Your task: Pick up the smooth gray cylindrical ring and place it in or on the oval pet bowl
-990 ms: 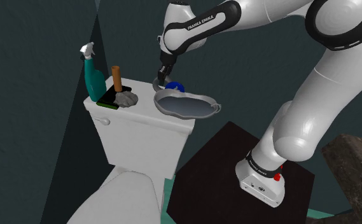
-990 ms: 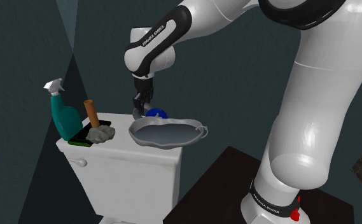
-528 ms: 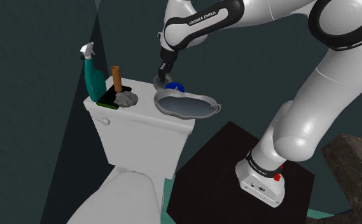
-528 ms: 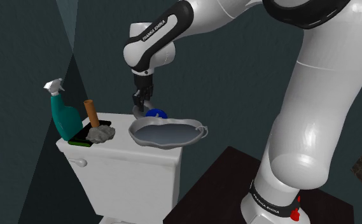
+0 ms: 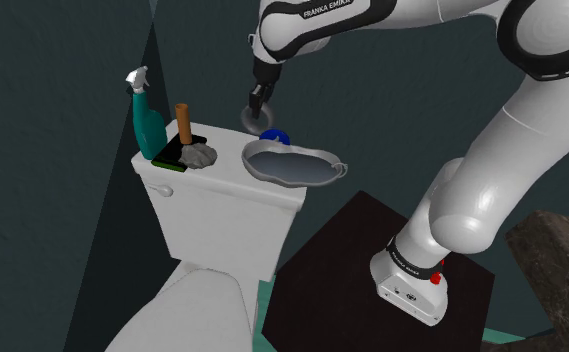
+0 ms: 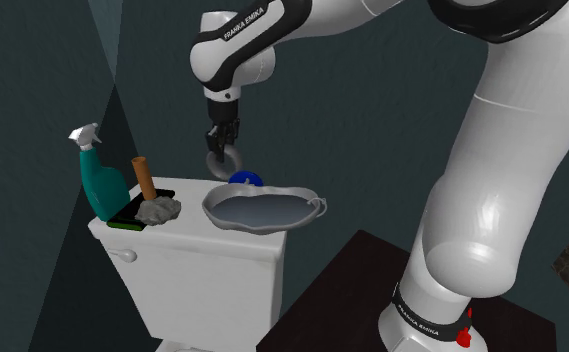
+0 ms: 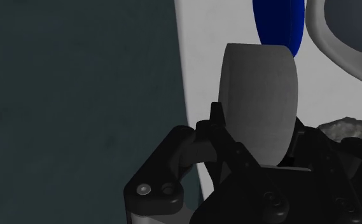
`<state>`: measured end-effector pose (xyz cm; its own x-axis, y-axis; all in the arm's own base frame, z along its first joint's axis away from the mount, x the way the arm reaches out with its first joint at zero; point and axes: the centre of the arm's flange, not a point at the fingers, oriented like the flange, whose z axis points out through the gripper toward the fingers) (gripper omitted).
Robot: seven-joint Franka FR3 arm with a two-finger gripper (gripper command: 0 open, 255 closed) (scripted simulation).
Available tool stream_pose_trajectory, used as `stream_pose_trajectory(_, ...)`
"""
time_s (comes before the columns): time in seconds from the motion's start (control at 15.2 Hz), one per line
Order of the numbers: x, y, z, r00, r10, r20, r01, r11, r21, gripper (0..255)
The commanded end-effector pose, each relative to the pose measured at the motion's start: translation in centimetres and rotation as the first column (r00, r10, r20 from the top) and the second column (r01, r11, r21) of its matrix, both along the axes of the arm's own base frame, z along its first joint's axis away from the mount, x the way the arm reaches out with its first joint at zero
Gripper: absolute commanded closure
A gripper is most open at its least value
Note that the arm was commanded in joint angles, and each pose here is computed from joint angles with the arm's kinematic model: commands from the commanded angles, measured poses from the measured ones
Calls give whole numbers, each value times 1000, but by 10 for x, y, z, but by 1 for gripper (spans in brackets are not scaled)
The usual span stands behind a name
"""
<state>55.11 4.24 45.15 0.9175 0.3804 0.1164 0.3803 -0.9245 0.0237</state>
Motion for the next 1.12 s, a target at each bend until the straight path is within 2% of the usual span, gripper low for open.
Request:
stream_pose_trajectory(0.0,1,-2,11,1000,-1,1,1,1000,0,255)
stream_pose_trajectory(1.06,1,-2,95,1000,-1,1,1,1000,0,255)
